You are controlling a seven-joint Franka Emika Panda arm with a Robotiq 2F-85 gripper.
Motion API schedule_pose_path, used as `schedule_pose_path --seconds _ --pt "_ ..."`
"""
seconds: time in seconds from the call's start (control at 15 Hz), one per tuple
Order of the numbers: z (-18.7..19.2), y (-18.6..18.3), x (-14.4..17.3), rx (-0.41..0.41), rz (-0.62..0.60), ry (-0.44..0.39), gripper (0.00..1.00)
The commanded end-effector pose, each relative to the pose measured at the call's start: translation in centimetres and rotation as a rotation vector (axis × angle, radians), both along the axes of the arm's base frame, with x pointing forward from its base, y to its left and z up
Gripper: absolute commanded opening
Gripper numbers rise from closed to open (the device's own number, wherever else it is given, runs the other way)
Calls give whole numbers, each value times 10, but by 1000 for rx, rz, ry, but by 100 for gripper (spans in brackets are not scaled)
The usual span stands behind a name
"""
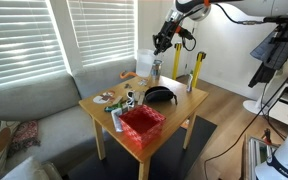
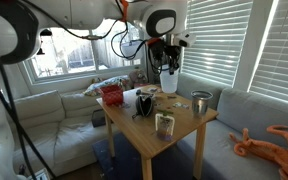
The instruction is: Pick up the clear container and put it on the table
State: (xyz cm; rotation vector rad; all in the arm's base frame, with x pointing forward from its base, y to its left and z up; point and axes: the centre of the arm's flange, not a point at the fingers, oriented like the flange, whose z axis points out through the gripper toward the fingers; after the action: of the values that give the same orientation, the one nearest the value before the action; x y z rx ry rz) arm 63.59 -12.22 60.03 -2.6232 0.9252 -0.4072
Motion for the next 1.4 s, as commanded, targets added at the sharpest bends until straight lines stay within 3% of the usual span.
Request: schedule_pose_path --seconds 0.0,0.8,0.87,0.93,1.07,1.33 --pt "1 7 46 -15 -17 60 1" --pt "-55 6 89 -103 -27 205 1" --pt "-57 8 91 -94 -16 208 29" --pt "-58 9 92 -93 -6 208 30" --pt "-51 9 90 -91 2 191 43" --pt "23 10 34 -207 93 39 71"
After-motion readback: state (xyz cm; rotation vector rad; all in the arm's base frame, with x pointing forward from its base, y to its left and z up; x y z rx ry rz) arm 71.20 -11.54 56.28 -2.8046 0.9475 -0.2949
